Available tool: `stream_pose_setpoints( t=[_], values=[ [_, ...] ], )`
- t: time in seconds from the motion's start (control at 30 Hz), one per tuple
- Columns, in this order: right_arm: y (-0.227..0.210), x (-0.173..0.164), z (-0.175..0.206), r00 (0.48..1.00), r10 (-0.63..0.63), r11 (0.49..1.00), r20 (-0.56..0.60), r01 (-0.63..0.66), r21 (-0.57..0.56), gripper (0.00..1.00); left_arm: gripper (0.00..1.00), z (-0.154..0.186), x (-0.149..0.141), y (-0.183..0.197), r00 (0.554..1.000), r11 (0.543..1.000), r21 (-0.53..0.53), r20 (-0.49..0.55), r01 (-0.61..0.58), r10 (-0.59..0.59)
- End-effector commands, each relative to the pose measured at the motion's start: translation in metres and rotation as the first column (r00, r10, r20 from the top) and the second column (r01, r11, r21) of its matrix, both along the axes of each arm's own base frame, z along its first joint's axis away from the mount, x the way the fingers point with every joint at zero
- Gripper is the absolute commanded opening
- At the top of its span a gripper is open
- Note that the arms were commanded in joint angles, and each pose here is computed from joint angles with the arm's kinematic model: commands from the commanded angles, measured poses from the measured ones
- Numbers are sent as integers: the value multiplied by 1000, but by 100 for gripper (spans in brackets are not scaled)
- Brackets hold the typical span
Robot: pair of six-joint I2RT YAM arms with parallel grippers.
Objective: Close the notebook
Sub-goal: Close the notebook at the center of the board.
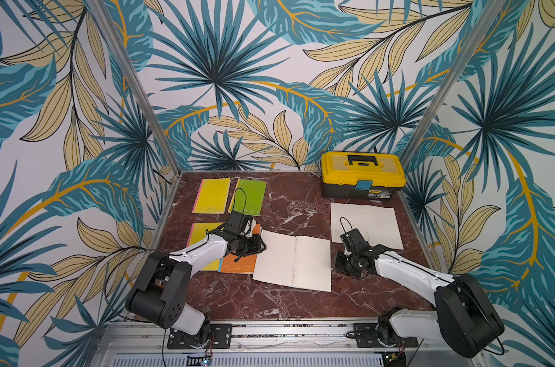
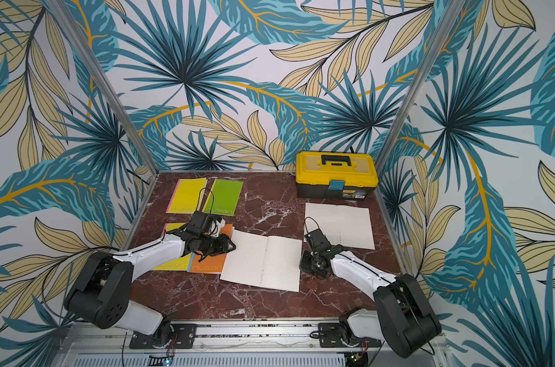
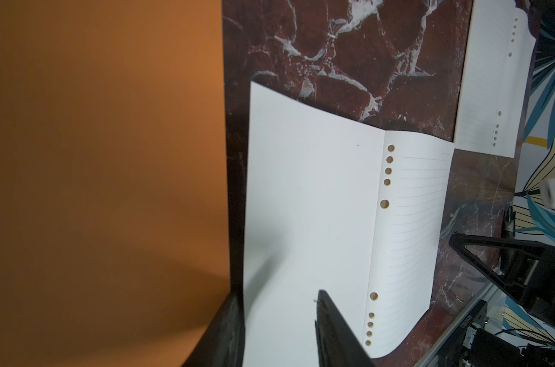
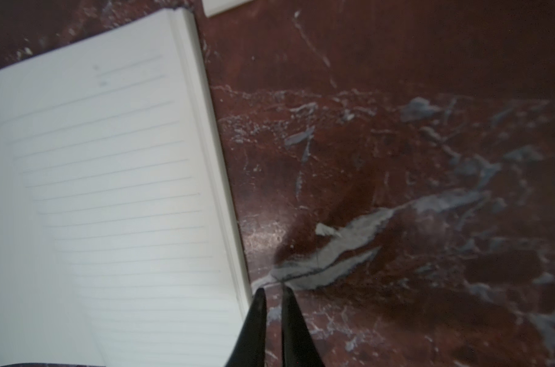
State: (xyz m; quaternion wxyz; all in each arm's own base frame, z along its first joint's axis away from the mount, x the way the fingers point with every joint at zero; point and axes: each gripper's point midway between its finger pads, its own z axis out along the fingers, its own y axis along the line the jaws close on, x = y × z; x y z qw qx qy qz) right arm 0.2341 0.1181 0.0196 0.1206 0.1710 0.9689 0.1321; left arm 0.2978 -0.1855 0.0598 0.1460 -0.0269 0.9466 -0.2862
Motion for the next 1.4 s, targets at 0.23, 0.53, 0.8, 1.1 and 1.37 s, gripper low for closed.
stream_pose_setpoints(
  t=[0.23,0.53,0.8,1.1,1.37],
  values=[
    [2,-2,-20,999,1,1000,-32,-1,4,13,41,16,-1,-17,996,991,-121,61,65,-58],
    [11,1,-25,999,6,999,-46,-4,52,13,42,50,-6,-32,985,965,-222,133,138,-110],
    [18,6,-27,999,7,997,-45,-3,82,13,42,74,-10,-44,971,941,-275,190,197,-148],
    [24,7,-31,998,10,994,-59,-4,105,13,44,91,-15,-71,949,903,-325,235,279,-208],
    [32,19,-28,1000,12,991,-23,-9,134,12,44,102,-15,-99,933,854,-398,264,337,-245]
  ],
)
